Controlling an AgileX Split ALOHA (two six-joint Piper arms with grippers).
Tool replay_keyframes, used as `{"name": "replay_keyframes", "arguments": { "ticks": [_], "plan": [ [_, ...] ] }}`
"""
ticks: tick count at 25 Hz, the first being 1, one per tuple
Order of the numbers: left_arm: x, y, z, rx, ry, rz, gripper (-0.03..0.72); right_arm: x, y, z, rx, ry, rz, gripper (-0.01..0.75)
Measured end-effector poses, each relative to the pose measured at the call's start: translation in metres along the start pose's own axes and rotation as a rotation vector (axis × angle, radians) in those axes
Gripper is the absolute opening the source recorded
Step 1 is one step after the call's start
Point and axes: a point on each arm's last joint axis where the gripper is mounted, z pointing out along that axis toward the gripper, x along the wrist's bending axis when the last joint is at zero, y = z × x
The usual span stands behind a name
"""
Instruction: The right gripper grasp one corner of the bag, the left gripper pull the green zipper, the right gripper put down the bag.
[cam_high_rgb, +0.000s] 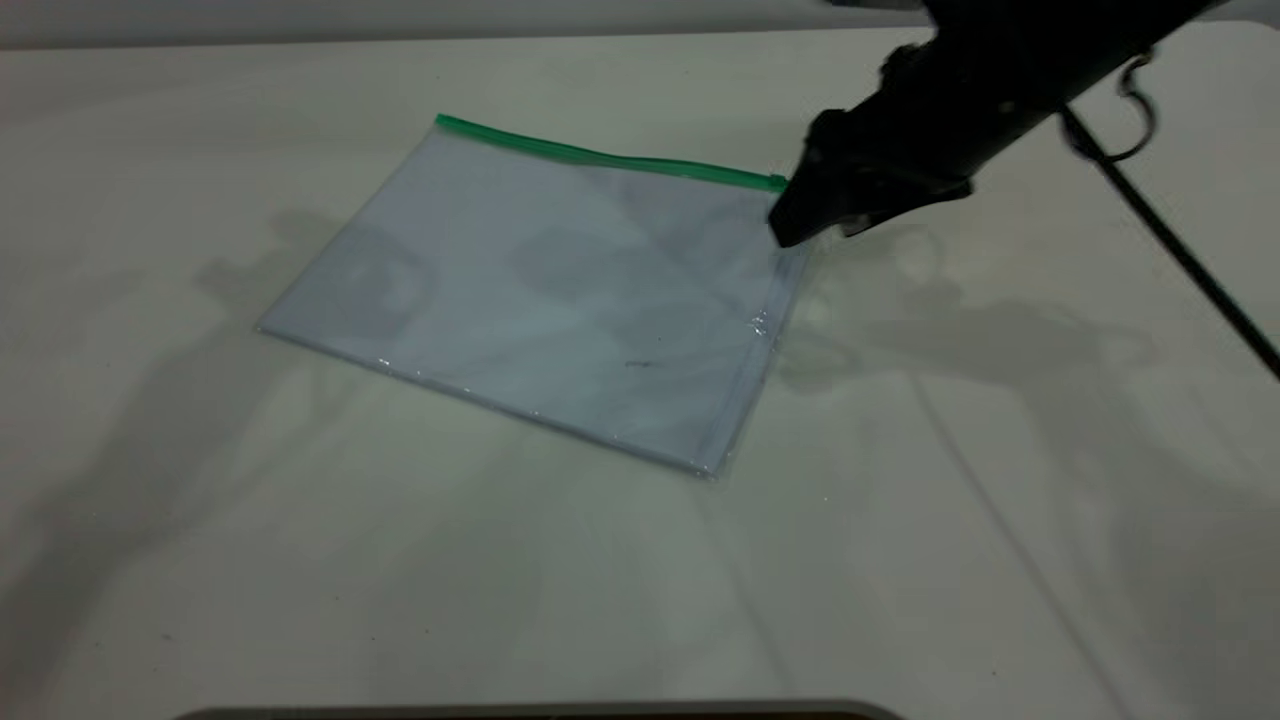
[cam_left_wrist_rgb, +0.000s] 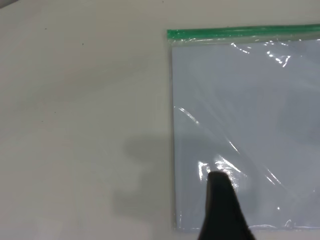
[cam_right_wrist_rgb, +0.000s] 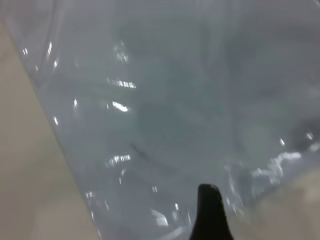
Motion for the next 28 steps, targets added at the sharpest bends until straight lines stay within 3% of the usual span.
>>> {"name": "replay_keyframes", "arguments": {
  "ticks": [12, 17, 28],
  "plan": [
    [0.0, 0.0, 0.0, 0.0, 0.0, 0.005, 0.542, -0.06, -0.002, 0.018, -0.056, 0.104, 0.149, 0.592],
    [0.0, 0.0, 0.0, -0.002, 0.001, 0.005, 0.542, -0.067, -0.003, 0.033, -0.069, 0.15, 0.141, 0.592],
    [0.0, 0.0, 0.0, -0.003, 0.001, 0.006, 0.542, -0.079, 0.001, 0.048, -0.094, 0.145, 0.138, 0.592]
  ]
}}
